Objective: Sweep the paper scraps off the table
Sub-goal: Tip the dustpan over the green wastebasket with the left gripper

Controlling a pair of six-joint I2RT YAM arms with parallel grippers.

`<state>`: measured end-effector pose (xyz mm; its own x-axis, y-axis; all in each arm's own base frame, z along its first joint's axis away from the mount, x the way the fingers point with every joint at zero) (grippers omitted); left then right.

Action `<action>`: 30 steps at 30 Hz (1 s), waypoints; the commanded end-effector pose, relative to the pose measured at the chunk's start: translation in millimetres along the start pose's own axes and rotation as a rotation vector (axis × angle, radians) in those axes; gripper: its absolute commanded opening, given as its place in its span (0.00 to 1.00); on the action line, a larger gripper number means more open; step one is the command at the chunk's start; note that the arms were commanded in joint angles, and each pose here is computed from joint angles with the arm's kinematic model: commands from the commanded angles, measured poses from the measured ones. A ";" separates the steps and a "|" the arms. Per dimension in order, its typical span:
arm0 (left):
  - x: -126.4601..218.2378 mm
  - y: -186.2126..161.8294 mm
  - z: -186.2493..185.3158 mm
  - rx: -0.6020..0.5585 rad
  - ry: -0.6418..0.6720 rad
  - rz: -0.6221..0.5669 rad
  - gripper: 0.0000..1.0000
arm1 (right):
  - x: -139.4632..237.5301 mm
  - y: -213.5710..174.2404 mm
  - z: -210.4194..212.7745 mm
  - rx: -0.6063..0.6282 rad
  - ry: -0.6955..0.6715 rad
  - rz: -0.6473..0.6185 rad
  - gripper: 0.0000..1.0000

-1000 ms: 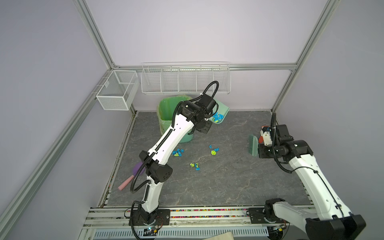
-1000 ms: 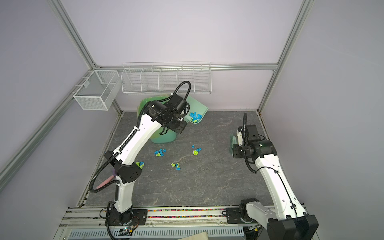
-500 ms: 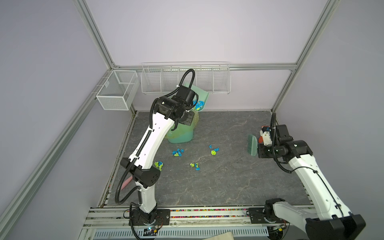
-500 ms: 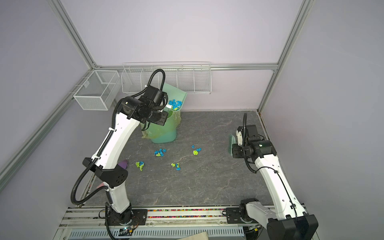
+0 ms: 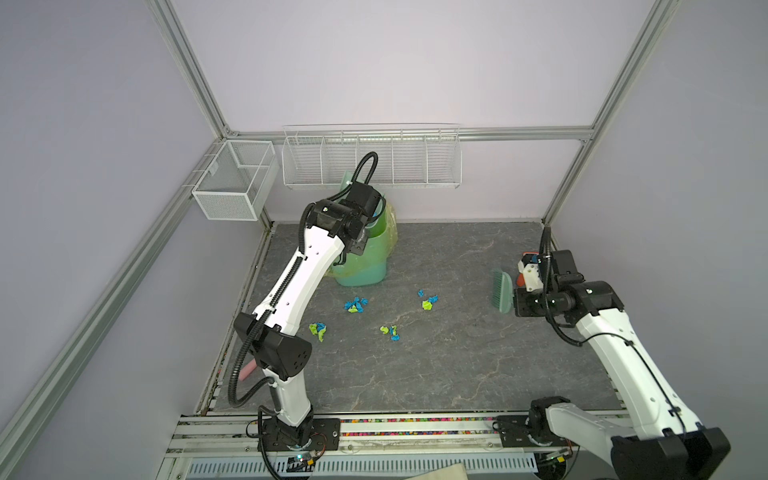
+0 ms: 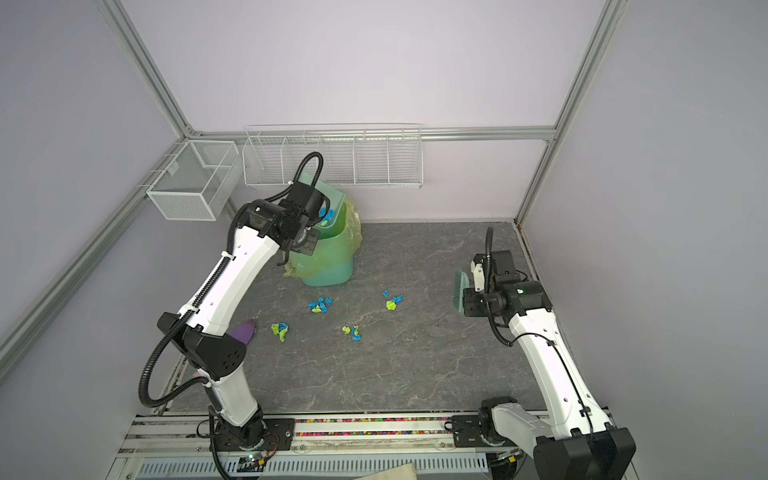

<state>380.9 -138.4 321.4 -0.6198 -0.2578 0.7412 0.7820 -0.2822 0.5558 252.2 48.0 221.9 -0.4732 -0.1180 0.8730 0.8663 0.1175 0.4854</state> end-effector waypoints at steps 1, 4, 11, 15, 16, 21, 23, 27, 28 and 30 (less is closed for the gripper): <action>7.1 7.3 38.7 0.013 0.221 -0.066 0.00 | -0.4 10.3 5.4 -0.008 0.034 -0.028 0.07; 7.7 10.2 52.3 -0.004 0.335 -0.084 0.00 | -0.7 8.9 6.2 -0.001 0.038 -0.027 0.07; 12.6 15.6 70.5 -0.094 0.576 -0.122 0.00 | 1.0 6.9 6.6 0.001 0.041 -0.043 0.07; 12.7 15.6 64.5 -0.169 0.677 -0.134 0.00 | 0.2 9.1 7.3 0.003 0.045 -0.045 0.07; 13.9 16.1 62.7 -0.185 0.707 -0.141 0.00 | 0.2 10.2 7.6 0.003 0.047 -0.046 0.07; 14.8 13.0 50.7 -0.265 0.725 -0.152 0.00 | -1.2 9.6 10.1 0.001 0.062 -0.043 0.07; 14.4 11.4 39.7 -0.310 0.764 -0.162 0.00 | -2.1 7.3 11.0 -0.006 0.067 -0.038 0.07; 7.0 6.1 31.7 -0.376 0.809 -0.146 0.00 | -2.7 12.4 13.8 -0.013 0.080 -0.070 0.07; 7.7 6.3 31.7 -0.374 0.811 -0.150 0.00 | -2.6 12.4 14.3 -0.013 0.080 -0.071 0.07; 7.9 6.8 31.9 -0.372 0.806 -0.154 0.00 | -3.3 12.3 13.7 -0.014 0.076 -0.070 0.07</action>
<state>385.5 -117.9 321.5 -0.6914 -0.7059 0.1539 0.7124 -0.6305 0.3082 260.5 59.1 222.9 -0.4934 -0.1767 0.8516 0.8506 0.1063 0.5149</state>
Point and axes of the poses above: each gripper's point midway between its finger pads, its own x axis back along the fingers, its own z axis along the line the jaws close on, y = z × x, the point moved 2 cm from there along x, back along the fingers, and after that the axes turned 6 degrees about x, right-handed, at the moved point
